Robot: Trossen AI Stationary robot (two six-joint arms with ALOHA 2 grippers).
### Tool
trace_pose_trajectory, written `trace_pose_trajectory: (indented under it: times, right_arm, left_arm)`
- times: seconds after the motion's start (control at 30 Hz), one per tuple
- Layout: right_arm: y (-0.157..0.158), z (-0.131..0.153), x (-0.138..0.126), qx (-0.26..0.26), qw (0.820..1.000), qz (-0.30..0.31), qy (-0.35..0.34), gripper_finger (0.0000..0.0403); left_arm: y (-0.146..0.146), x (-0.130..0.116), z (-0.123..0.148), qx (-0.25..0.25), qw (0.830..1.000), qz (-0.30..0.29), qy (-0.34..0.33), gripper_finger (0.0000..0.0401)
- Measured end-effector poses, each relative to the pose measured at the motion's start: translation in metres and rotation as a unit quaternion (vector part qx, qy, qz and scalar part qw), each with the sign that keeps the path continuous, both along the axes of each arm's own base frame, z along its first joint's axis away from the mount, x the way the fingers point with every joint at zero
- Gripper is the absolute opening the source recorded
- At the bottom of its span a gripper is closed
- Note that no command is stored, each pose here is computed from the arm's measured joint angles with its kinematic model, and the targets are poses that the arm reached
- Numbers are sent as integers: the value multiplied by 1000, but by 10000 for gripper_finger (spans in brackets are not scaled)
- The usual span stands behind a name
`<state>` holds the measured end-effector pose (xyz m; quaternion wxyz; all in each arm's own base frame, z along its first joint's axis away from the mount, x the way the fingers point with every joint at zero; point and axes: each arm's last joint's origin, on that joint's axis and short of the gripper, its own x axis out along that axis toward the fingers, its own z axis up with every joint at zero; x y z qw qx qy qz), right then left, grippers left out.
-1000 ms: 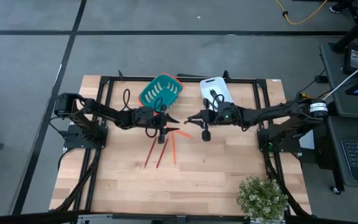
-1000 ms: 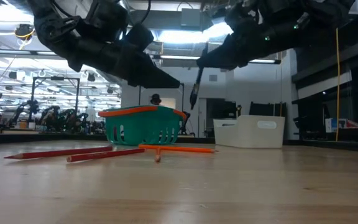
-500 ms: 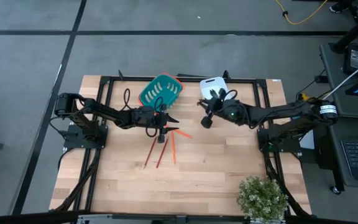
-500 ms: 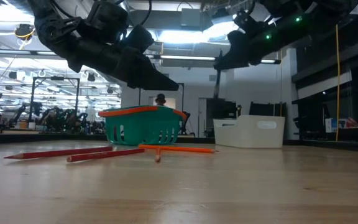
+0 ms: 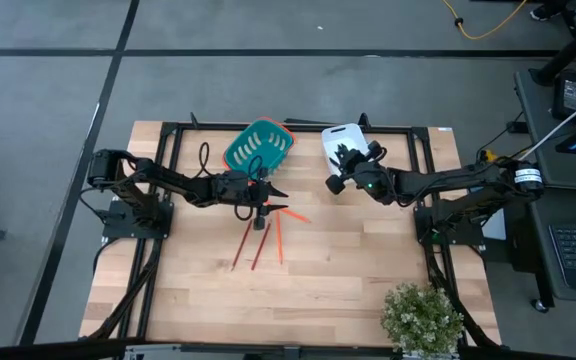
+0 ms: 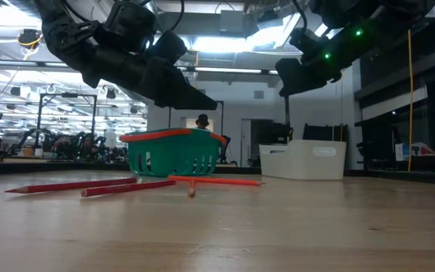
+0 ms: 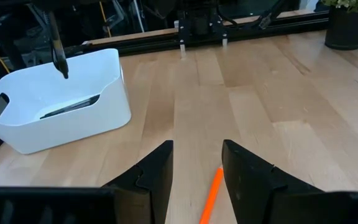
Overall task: Sort pens & pencils
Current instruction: Put the black pen into the white bin
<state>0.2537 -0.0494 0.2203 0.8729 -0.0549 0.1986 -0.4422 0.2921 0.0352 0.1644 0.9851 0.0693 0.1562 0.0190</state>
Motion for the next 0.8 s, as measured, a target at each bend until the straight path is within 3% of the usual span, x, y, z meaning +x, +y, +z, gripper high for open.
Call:
trace_pose_trajectory:
  times: [0.3, 0.8]
  right_arm:
    - [-4, 0, -1, 9, 1000, -5, -7, 42]
    - [-58, 8, -12, 121, 992, -1, 32, 42]
  left_arm:
    - [0, -1, -2, -2, 1000, 0, 13, 131]
    - [0, -1, -3, -3, 1000, 0, 14, 131]
